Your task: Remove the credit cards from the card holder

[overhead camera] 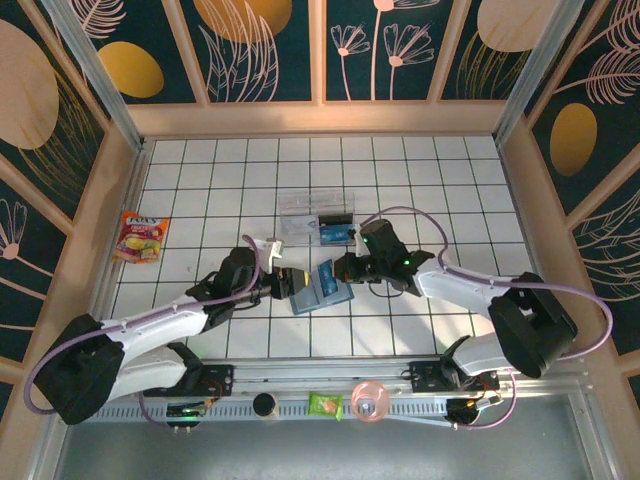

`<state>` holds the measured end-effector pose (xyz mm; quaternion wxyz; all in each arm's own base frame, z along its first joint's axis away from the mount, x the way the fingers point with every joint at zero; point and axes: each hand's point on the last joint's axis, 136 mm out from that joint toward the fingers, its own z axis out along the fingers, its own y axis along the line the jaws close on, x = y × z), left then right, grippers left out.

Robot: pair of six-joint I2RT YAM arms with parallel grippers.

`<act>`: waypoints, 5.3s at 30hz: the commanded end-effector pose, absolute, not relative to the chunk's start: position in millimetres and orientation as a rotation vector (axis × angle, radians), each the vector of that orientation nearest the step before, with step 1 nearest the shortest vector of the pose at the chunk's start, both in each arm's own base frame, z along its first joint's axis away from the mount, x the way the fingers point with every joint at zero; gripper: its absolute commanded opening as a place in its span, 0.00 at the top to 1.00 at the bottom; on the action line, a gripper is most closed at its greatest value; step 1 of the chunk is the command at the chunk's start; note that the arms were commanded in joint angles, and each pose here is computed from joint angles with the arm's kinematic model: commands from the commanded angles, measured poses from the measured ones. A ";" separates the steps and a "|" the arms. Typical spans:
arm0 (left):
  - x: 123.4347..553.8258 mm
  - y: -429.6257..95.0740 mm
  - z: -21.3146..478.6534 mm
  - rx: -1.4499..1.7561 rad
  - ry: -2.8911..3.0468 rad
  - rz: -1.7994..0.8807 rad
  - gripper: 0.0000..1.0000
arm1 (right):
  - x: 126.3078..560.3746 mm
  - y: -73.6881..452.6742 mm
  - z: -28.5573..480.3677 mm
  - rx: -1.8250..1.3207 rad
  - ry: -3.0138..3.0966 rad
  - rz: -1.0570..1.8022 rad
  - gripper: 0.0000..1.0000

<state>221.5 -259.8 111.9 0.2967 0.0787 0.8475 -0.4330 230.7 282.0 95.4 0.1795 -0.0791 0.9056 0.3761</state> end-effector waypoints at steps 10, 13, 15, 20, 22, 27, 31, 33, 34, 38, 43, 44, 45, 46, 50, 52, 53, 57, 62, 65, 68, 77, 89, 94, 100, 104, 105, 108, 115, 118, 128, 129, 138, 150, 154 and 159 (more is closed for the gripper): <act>230.4 -275.6 201.1 0.239 1.801 -1.535 0.50 | 240.1 297.8 194.9 -0.273 2.144 1.385 1.00; 233.8 -276.0 203.0 0.217 1.786 -1.552 0.53 | 241.2 300.5 208.7 -0.272 2.096 1.420 1.00; 234.7 -275.1 204.7 0.208 1.773 -1.556 0.54 | 240.9 301.6 214.9 -0.278 2.077 1.432 1.00; 238.2 -271.5 204.7 0.176 1.770 -1.538 0.56 | 241.8 300.0 222.1 -0.266 2.053 1.433 1.00; 239.9 -267.7 205.4 0.158 1.766 -1.518 0.56 | 242.0 297.7 223.3 -0.260 2.051 1.420 1.00; 242.3 -258.2 204.3 0.130 1.775 -1.449 0.56 | 241.6 292.9 228.0 -0.255 2.039 1.397 1.00; 239.0 -258.0 203.1 0.139 1.774 -1.456 0.53 | 240.5 294.3 231.7 -0.269 2.025 1.413 1.00; 236.2 -260.7 203.4 0.156 1.770 -1.484 0.54 | 240.3 296.2 235.2 -0.275 2.009 1.427 1.00; 235.8 -261.9 203.6 0.160 1.768 -1.496 0.56 | 240.5 296.9 238.1 -0.279 1.999 1.432 1.00; 235.7 -264.0 201.7 0.165 1.774 -1.506 0.59 | 239.6 301.2 243.8 -0.293 1.986 1.445 1.00; 232.8 -265.0 203.4 0.177 1.760 -1.527 0.60 | 239.2 303.8 245.3 -0.295 1.981 1.454 1.00; 232.6 -265.8 204.5 0.183 1.757 -1.533 0.62 | 239.4 304.9 244.8 -0.297 1.981 1.458 1.00; 231.4 -267.2 204.6 0.195 1.756 -1.540 0.64 | 239.4 306.3 245.0 -0.299 1.978 1.464 1.00; 229.8 -268.6 205.8 0.206 1.750 -1.553 0.65 | 239.5 307.6 244.8 -0.302 1.975 1.470 1.00; 227.2 -271.9 208.2 0.224 1.739 -1.589 0.67 | 240.0 312.3 247.0 -0.307 1.963 1.489 1.00; 226.5 -271.8 208.8 0.224 1.734 -1.597 0.72 | 240.9 313.4 245.9 -0.309 1.965 1.487 1.00; 225.7 -271.9 209.8 0.227 1.729 -1.600 0.74 | 241.3 313.4 244.7 -0.307 1.969 1.485 1.00; 226.3 -270.2 212.3 0.222 1.722 -1.590 0.79 | 243.1 313.5 232.1 -0.292 2.011 1.465 1.00; 227.0 -269.7 213.6 0.216 1.719 -1.591 0.75 | 239.0 316.8 224.5 -0.292 2.025 1.487 1.00; 228.1 -269.1 210.8 0.204 1.727 -1.584 0.74 | 239.1 315.9 228.5 -0.289 2.010 1.490 1.00; 228.6 -268.0 208.0 0.194 1.737 -1.577 0.74 | 240.4 313.2 231.7 -0.284 2.005 1.474 1.00; 232.1 -264.4 200.9 0.171 1.764 -1.531 0.72 | 240.4 311.3 241.5 -0.299 1.987 1.454 1.00; 236.0 -260.6 195.0 0.147 1.793 -1.483 0.69 | 240.5 309.3 244.4 -0.306 1.981 1.435 1.00; 236.7 -260.4 191.8 0.144 1.805 -1.473 0.69 | 240.3 308.9 247.3 -0.312 1.975 1.433 1.00; 236.1 -260.4 193.4 0.141 1.795 -1.486 0.67 | 238.0 310.4 252.5 -0.324 1.958 1.455 1.00; 232.3 -262.1 203.7 0.160 1.746 -1.530 0.67 | 237.0 313.9 251.9 -0.327 1.951 1.488 1.00; 231.1 -262.5 206.7 0.164 1.733 -1.544 0.67 | 236.6 314.7 252.2 -0.328 1.945 1.498 1.00; 226.4 -263.9 214.9 0.180 1.694 -1.591 0.69 | 236.7 316.6 252.2 -0.324 1.932 1.524 1.00; 223.6 -264.8 219.1 0.185 1.677 -1.621 0.78 | 237.8 317.3 241.9 -0.307 1.955 1.526 1.00; 224.3 -262.4 217.4 0.174 1.686 -1.601 0.82 | 239.0 315.2 236.8 -0.301 1.977 1.496 1.00; 235.3 -270.2 209.0 0.208 1.786 -1.516 1.00 | 247.8 294.6 215.5 -0.219 2.073 1.340 0.84; 237.0 -272.0 207.1 0.220 1.810 -1.497 1.00 | 249.4 288.0 213.9 -0.202 2.081 1.312 0.82; 261.0 -306.1 209.3 0.537 2.001 -1.270 1.00 | 260.0 210.9 200.0 -0.013 2.117 1.041 0.80; 300.6 -324.5 208.9 1.314 1.921 -0.565 1.00 | 261.3 170.6 181.6 0.110 2.144 0.977 0.80; 307.6 -324.4 197.7 1.468 1.911 -0.468 1.00 | 261.1 169.0 174.4 0.121 2.161 0.982 0.80; 324.4 -322.0 175.3 1.604 1.929 -0.329 1.00 | 263.7 164.2 169.4 0.137 2.178 0.962 0.80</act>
